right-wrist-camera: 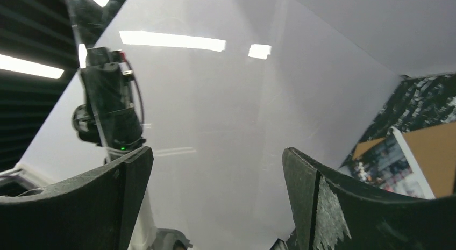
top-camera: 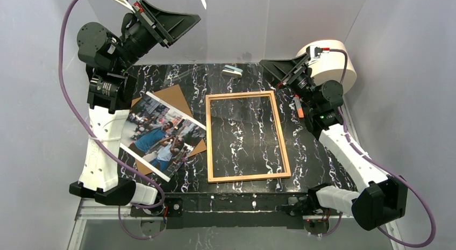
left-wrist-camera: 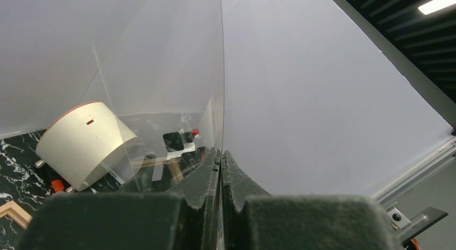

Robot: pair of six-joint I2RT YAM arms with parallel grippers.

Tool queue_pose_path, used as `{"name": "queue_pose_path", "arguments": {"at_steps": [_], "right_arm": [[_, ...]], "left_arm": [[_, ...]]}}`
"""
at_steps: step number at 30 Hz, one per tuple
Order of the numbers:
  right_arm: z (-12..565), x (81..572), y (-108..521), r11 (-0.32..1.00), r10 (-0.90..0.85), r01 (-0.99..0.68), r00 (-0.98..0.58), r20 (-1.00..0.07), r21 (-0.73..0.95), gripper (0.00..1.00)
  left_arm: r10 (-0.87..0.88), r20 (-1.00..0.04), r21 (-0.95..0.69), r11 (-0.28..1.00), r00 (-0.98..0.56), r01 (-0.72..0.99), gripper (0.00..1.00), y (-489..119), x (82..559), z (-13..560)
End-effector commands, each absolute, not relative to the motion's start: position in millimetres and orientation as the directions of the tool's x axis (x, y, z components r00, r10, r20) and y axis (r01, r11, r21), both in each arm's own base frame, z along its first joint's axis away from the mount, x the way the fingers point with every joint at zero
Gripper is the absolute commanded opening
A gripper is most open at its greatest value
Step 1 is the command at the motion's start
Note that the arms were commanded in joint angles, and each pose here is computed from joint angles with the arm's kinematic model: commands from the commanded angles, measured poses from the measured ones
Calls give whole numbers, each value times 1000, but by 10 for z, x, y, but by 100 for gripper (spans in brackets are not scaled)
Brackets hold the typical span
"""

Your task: Put the photo into the frame

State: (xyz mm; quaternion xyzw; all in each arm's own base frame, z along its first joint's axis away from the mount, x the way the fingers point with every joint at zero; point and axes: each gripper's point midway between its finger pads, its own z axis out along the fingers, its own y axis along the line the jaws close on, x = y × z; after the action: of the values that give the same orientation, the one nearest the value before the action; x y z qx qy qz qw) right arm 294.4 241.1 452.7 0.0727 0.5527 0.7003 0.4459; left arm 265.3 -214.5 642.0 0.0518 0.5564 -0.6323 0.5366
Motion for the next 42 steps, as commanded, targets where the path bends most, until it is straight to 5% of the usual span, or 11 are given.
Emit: {"name": "queue_pose_path", "arguments": {"at_steps": [1,5,9,19,30,36,41,42], "right_arm": [[5216,2505,2336,-156,685,-736,-561,-465,658,99],[5453,2309,2313,-296,649,-756,-608,-457,584,98],[5439,2352,2294,-243,666,-749,-591,-455,617,89],[5209,2540,2262,-109,690,-679,-578,-437,726,48],[4803,2673,2197,-107,702,-574,-622,-347,812,51],[4775,2756,2122,-126,712,-545,-631,-307,829,31],[4721,2822,2093,-128,704,-524,-646,-295,842,3],[4689,2845,2089,-118,702,-515,-648,-296,849,1]], "left_arm": [[-618,-674,-630,193,-405,752,0,-2101,2474,6508],[-627,-670,-664,266,-397,699,0,-2051,2608,6376],[-630,-675,-690,355,-385,631,0,-1985,2768,6199],[-622,-677,-708,403,-394,580,0,-1977,2934,5969],[-628,-681,-712,449,-377,539,0,-1922,3040,5858],[-623,-677,-720,452,-392,526,0,-1936,3083,5790],[-614,-671,-731,453,-416,511,1,-1965,3137,5674],[-608,-672,-733,466,-424,494,7,-1964,3175,5580]]}}
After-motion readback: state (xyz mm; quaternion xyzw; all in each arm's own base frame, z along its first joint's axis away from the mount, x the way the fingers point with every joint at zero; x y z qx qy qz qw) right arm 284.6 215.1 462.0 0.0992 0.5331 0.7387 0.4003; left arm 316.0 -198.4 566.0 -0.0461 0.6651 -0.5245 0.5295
